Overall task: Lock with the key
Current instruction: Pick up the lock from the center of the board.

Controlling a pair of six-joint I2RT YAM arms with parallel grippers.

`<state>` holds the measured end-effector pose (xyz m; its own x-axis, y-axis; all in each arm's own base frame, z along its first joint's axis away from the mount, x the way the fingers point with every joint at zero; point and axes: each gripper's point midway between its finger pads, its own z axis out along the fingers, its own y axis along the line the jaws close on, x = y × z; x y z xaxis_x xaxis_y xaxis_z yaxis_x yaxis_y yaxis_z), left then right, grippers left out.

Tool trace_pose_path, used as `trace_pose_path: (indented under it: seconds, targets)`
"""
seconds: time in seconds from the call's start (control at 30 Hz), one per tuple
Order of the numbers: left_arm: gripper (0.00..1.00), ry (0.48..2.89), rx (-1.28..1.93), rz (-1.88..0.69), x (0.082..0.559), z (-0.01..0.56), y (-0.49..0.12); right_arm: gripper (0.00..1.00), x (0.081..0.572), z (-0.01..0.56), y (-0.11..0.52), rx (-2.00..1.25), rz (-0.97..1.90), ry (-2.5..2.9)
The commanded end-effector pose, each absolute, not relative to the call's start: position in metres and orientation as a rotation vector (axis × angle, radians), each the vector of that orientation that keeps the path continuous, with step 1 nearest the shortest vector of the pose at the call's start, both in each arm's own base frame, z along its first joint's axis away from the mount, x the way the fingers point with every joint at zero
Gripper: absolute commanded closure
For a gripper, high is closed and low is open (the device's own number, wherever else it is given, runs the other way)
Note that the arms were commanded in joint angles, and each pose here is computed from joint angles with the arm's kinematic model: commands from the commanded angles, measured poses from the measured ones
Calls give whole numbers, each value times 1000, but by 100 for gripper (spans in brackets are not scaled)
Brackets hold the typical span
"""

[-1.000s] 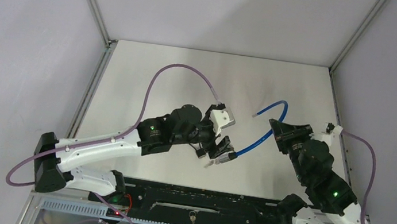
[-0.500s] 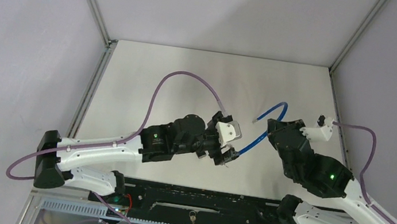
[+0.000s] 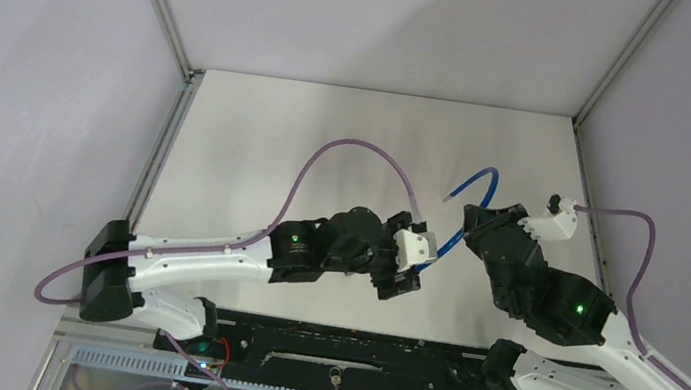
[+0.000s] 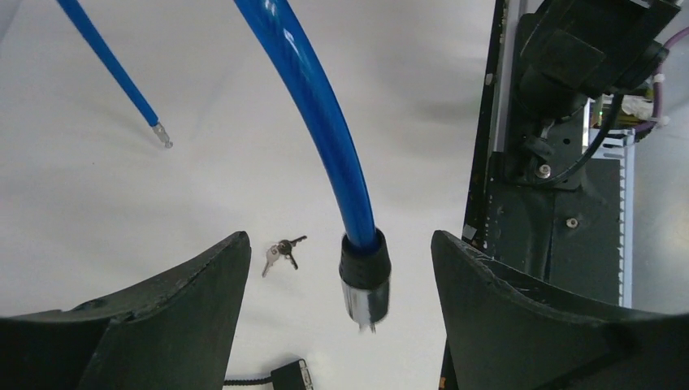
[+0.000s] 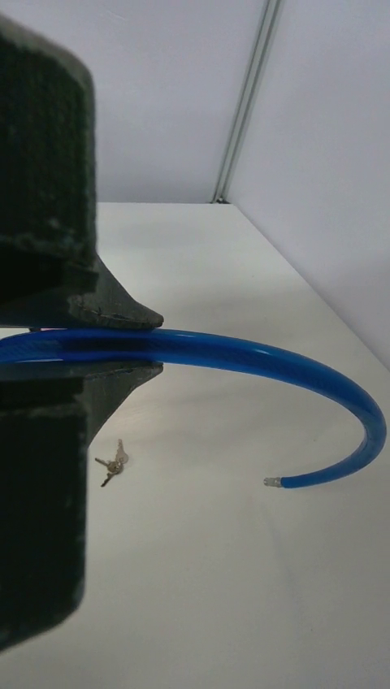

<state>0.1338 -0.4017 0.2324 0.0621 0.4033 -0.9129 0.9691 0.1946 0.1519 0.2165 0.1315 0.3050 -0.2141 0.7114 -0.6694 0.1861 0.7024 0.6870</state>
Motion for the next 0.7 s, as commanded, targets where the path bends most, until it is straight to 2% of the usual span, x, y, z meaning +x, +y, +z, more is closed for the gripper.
trace_pose_path:
  seconds: [0.0,0.2,0.53,0.67]
  targets:
    - [16,1438,1354,-724,141,263,-418,100,217,342,133,735,673,1669]
    - [18,1471,1279,-625,163,266,-423,100,210,347,128,697,719,1658]
    - [35,1519,1176,-448,196,263,-425,100,203,341,137,639,784,1697]
    - [37,1497,1168,-432,195,272,-427,100,204,335,141,630,777,1717]
